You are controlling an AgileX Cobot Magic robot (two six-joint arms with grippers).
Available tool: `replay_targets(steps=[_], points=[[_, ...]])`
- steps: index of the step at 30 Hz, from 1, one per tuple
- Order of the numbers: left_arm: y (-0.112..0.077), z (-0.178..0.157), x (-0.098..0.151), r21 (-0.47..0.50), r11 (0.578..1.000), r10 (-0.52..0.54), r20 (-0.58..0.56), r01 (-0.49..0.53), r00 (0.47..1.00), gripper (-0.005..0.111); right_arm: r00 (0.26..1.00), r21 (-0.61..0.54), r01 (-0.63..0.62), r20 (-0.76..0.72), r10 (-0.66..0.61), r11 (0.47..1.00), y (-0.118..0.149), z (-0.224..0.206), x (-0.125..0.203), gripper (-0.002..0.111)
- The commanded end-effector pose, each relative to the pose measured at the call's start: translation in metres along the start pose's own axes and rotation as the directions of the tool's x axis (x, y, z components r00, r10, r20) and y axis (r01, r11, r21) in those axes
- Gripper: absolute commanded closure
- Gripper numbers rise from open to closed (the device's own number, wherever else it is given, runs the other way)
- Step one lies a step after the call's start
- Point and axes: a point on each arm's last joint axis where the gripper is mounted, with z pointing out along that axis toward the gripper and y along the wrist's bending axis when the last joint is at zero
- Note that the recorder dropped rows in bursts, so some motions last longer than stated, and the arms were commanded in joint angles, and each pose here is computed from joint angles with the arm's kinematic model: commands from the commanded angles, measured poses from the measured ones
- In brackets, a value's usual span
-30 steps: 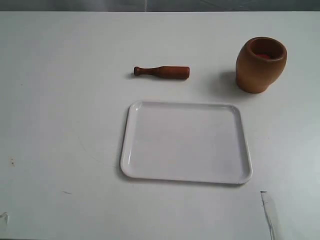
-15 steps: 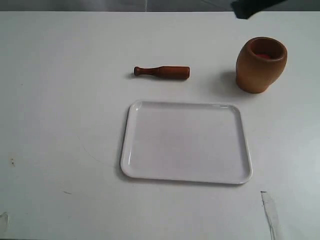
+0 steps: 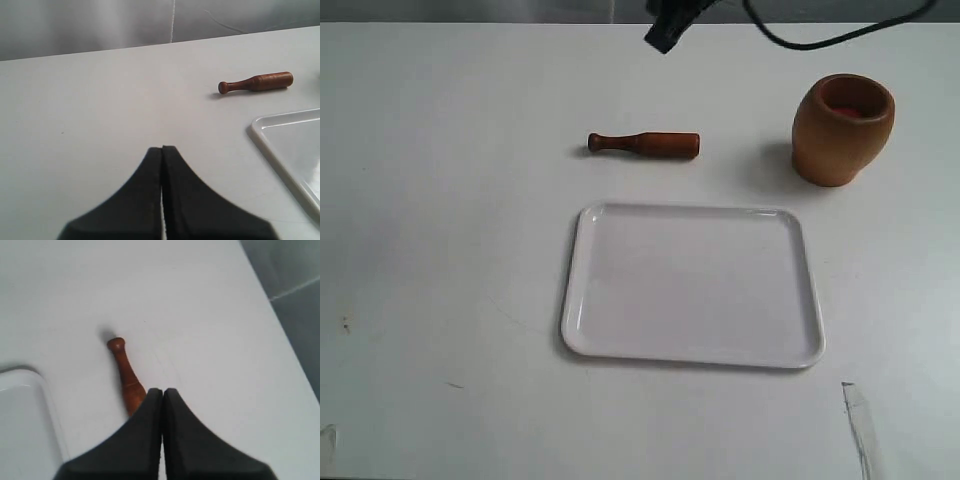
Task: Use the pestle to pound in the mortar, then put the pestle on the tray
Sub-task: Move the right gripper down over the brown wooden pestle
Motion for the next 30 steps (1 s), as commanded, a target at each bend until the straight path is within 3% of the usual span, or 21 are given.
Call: replay_targets(steps=[1, 12, 19, 21, 26, 30], points=[[-0.001, 0.0, 0.0, 0.008, 1.0, -0.012, 0.007, 0.012, 1.0, 0.107, 0.997, -0.102, 0.065, -0.038, -0.069, 0.993, -0.003, 0.043, -0.004, 0.108], [-0.001, 0.0, 0.0, 0.008, 1.0, -0.012, 0.007, 0.012, 1.0, 0.107, 0.987, -0.221, 0.054, -0.133, -0.085, 0.974, -0.001, 0.14, 0.017, 0.108], [-0.001, 0.0, 0.0, 0.008, 1.0, -0.012, 0.007, 0.012, 1.0, 0.107, 0.991, -0.257, 0.028, -0.121, -0.061, 0.966, 0.005, 0.154, 0.022, 0.108], [-0.001, 0.0, 0.0, 0.008, 1.0, -0.012, 0.007, 0.012, 1.0, 0.107, 0.993, -0.269, 0.017, -0.105, -0.047, 0.963, 0.006, 0.154, 0.02, 0.101], [-0.001, 0.0, 0.0, 0.008, 1.0, -0.012, 0.007, 0.012, 1.0, 0.107, 0.998, -0.253, 0.016, -0.062, -0.033, 0.967, 0.005, 0.156, 0.016, 0.069], [-0.001, 0.0, 0.0, 0.008, 1.0, -0.012, 0.007, 0.012, 1.0, 0.107, 0.996, -0.266, 0.015, -0.081, -0.037, 0.964, 0.01, 0.176, 0.027, 0.065]])
